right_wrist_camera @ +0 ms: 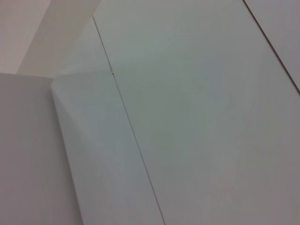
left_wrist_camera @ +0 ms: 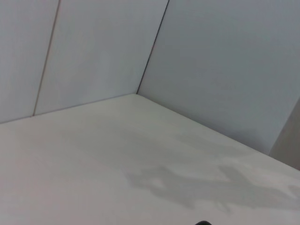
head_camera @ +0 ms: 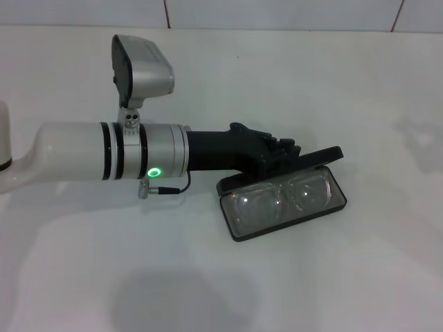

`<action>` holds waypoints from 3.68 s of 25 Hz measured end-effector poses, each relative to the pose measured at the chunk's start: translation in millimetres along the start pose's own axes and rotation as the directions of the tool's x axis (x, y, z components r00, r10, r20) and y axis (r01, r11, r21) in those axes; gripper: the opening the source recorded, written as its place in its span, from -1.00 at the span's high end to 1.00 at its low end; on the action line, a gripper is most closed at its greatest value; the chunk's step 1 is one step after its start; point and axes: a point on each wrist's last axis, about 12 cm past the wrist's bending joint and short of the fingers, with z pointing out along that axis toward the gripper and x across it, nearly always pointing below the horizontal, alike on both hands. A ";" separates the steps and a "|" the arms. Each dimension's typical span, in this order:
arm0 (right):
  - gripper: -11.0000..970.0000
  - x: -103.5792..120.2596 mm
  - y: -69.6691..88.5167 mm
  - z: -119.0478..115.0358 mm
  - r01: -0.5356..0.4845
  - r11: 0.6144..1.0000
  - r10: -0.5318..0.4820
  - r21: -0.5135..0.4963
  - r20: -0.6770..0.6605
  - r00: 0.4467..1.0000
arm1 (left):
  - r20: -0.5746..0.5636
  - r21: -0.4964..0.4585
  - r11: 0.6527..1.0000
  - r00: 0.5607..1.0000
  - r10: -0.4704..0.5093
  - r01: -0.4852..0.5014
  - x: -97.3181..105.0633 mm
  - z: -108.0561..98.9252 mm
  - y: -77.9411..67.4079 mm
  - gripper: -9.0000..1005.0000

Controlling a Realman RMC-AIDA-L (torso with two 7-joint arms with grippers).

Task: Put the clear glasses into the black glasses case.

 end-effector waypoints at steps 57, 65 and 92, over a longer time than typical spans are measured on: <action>-0.62 100.6 62.0 107.5 -0.231 0.771 -0.173 -0.593 -0.544 0.821 | 0.257 0.254 0.953 0.961 0.099 -0.166 1.6 -151.5 -44.1 -0.33; -0.79 103.3 64.2 112.2 -0.209 0.765 -0.192 -0.609 -0.526 0.828 | 0.277 0.259 0.945 0.952 0.128 -0.202 5.9 -158.5 -44.9 -0.55; -0.79 101.8 61.3 118.6 -0.162 0.785 -0.195 -0.598 -0.487 0.852 | 0.259 0.248 0.947 0.956 0.140 -0.206 14.5 -160.0 -44.4 -0.63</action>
